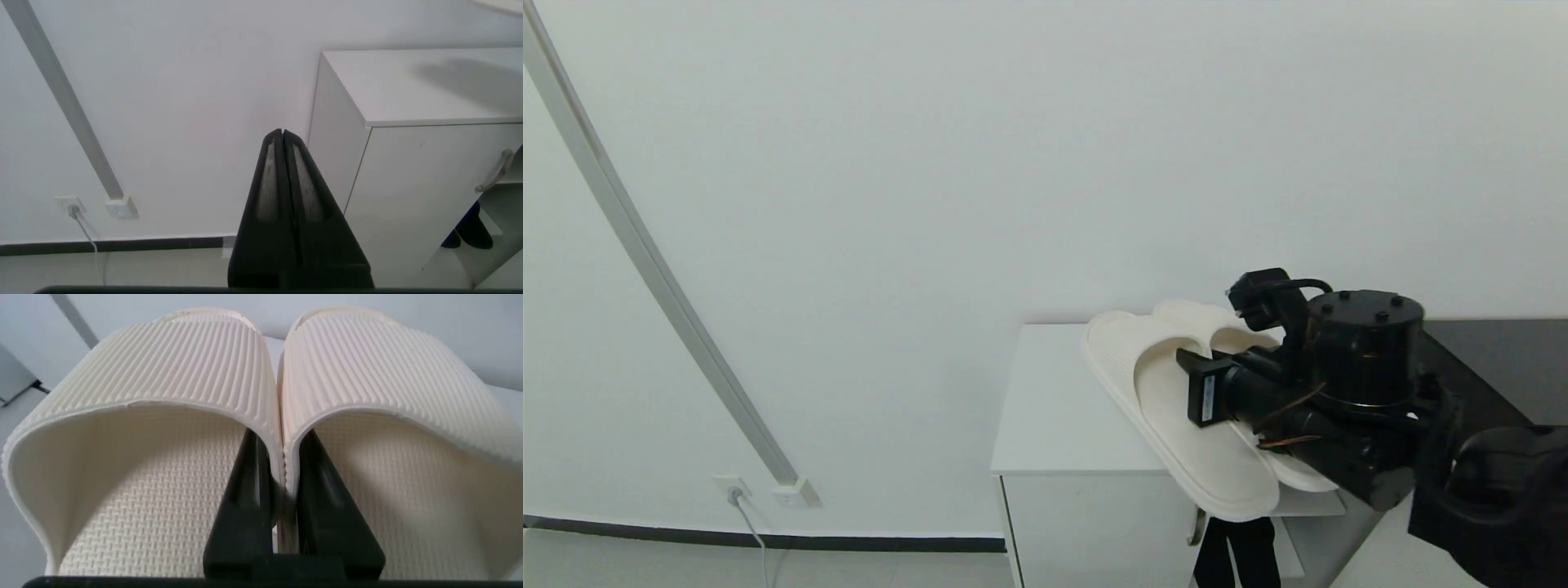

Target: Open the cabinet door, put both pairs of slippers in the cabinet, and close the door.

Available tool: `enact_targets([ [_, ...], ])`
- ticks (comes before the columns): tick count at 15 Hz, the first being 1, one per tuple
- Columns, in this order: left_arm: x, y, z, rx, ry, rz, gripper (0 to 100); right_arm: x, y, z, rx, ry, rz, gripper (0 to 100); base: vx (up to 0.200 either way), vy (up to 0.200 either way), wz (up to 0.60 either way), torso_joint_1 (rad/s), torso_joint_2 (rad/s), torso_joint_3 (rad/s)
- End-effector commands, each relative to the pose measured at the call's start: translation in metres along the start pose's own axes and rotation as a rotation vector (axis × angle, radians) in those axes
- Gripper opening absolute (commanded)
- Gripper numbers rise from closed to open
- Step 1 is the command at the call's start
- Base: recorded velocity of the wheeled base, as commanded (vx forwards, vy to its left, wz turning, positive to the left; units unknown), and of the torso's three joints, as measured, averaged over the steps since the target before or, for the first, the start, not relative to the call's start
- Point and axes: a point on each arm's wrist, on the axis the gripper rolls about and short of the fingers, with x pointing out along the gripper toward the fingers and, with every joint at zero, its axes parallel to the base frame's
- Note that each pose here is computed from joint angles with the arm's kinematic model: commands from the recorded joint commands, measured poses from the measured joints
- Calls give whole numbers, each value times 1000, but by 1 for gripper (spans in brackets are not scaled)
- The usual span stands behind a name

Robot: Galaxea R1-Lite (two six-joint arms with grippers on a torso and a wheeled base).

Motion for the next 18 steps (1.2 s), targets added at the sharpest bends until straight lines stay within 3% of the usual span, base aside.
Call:
enact_targets([
  [1,0,0,0,1,1,0,0,-26,-4,19,19,-61,65,0,0,0,0,0,0,0],
  [5,0,0,0,-1,1,0,0,-32,2,17,18,-50,141,0,0,0,0,0,0,0],
  [12,0,0,0,-1,1,0,0,-33,7,14,16,-37,156,0,0,0,0,0,0,0],
  [18,0,0,0,-1,1,0,0,-40,17,13,11,-42,193,0,-200,0,0,2,5,4],
])
